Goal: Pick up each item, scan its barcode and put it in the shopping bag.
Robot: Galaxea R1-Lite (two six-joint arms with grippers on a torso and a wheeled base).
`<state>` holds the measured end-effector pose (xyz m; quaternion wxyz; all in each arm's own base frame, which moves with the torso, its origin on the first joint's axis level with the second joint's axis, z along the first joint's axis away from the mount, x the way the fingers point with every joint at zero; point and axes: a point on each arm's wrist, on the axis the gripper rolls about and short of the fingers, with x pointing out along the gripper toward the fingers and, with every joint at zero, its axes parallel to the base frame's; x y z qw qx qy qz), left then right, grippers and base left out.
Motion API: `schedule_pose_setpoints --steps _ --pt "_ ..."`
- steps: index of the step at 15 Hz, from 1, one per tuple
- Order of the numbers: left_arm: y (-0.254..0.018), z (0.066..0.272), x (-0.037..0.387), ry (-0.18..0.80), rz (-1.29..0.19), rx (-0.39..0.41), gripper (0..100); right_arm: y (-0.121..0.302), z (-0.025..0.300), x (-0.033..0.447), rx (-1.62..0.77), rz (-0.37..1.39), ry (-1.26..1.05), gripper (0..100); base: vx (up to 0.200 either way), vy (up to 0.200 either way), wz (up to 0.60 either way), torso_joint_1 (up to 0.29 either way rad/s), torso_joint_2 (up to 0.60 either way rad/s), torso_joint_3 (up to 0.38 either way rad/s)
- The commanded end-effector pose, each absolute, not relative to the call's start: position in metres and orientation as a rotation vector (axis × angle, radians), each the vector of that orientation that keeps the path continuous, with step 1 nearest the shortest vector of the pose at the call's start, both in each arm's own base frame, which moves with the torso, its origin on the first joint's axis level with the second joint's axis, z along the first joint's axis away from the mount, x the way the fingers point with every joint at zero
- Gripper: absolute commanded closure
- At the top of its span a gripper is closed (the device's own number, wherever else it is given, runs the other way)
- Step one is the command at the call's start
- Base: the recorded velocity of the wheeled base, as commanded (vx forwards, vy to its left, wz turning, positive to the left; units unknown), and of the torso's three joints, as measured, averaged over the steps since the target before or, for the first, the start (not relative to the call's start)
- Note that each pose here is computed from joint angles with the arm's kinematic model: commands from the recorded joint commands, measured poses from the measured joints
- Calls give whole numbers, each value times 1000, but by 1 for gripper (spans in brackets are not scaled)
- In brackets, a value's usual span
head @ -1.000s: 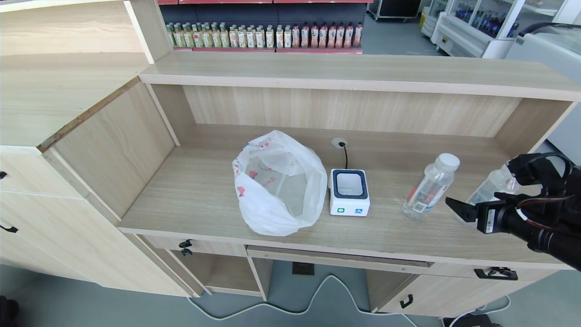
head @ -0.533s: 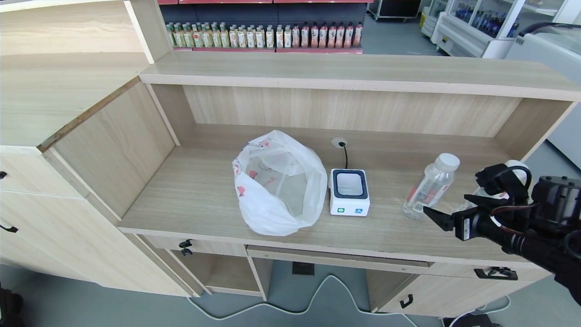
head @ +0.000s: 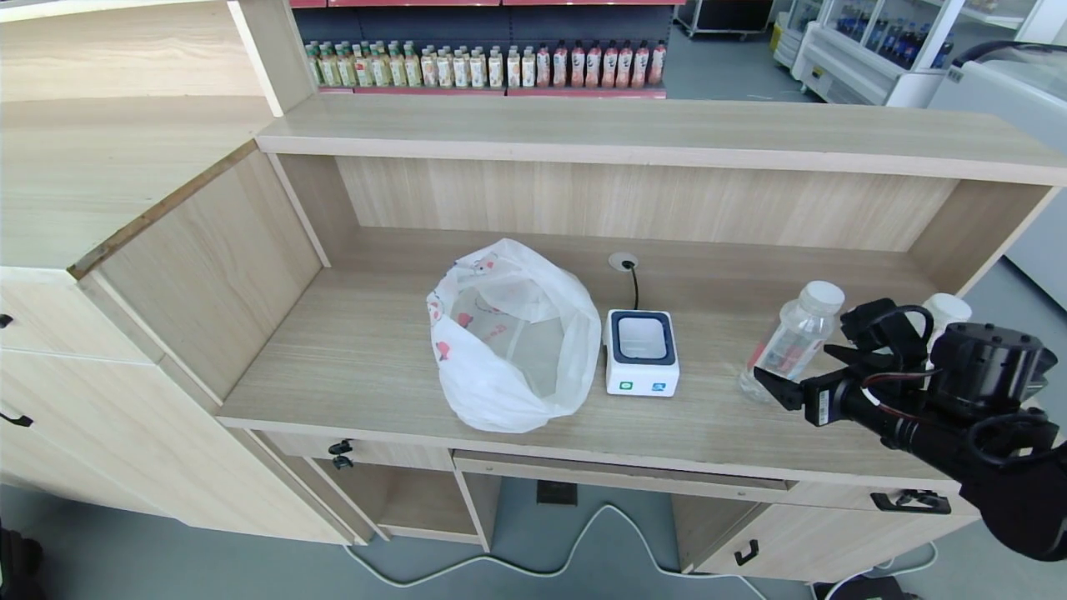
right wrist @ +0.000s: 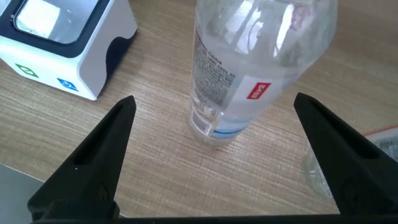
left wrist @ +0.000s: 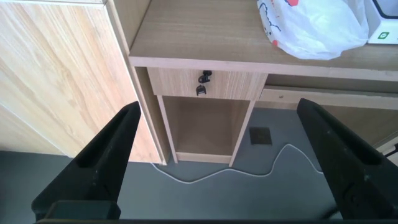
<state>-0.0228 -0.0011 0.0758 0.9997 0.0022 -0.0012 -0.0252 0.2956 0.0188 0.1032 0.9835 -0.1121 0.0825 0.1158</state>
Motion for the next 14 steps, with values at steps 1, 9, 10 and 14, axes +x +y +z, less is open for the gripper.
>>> schedule_pose_setpoints --steps 1,9,10,14 --pt "-1 76 -23 -3 -51 5 0 23 96 308 -224 269 171 0 0 0 0 0 0 0" --pt "-1 76 -23 -3 -51 5 0 28 91 329 -222 322 150 0 0 0 0 0 0 0" --pt "-1 76 -23 -2 -52 5 0 28 92 335 -221 320 135 0 0 0 0 0 0 0" --pt "-1 76 -23 -3 -51 5 0 28 93 346 -216 368 108 0 0 0 0 0 0 0"
